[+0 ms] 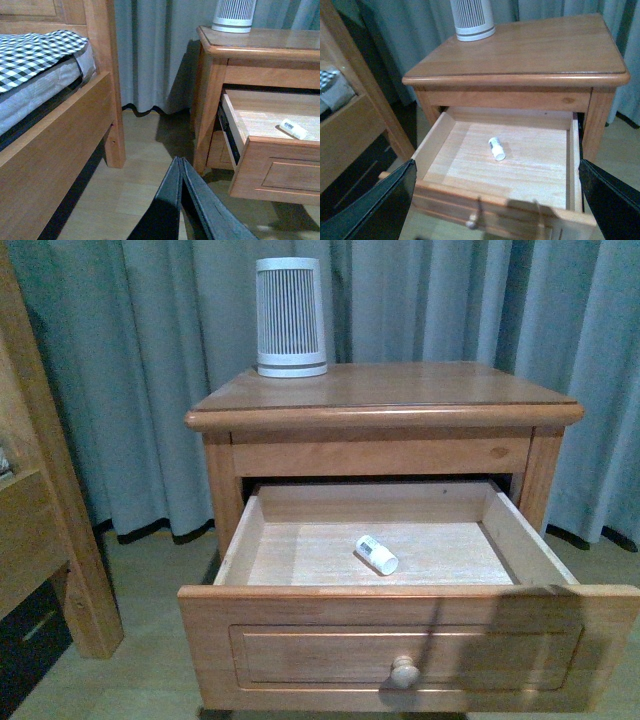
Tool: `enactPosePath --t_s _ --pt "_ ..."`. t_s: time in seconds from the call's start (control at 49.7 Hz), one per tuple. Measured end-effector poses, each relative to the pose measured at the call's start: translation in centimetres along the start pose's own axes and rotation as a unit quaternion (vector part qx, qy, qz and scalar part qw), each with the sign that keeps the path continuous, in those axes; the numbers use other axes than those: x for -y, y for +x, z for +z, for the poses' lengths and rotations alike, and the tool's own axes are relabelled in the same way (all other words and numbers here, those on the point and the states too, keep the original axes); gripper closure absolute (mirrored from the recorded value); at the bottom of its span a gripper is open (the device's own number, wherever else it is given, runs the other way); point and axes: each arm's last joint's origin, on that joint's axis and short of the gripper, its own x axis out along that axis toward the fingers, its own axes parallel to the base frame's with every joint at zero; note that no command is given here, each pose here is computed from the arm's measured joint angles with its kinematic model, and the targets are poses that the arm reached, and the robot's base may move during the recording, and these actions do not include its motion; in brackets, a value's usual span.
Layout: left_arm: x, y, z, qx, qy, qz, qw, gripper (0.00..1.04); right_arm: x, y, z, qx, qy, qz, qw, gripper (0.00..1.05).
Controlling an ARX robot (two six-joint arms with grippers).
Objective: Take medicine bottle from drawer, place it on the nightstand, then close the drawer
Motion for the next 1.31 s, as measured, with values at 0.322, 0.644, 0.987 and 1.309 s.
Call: enactPosePath --t_s 0.322,0.644,0.987,1.309 --pt "0.0 0.0 0.0 0.000 0.000 0.000 1.000 0.94 -1.0 14.0 1.5 -0.067 -0.082 -0.014 0.994 0.07" --pt "0.0 0.0 0.0 0.000 0.000 0.000 1.000 0.40 0.6 25.9 -4.7 -0.178 -0.094 -0.037 0.979 0.07" --pt "0.0 0.0 0.0 0.000 0.000 0.000 1.000 0.07 0.5 32.2 -9.1 -0.216 -0.089 -0.009 0.972 0.07" --pt "0.0 0.0 0.0 0.000 0.000 0.000 1.000 0.06 -0.2 35.1 -14.2 -0.255 -0.092 0.010 0.962 0.07"
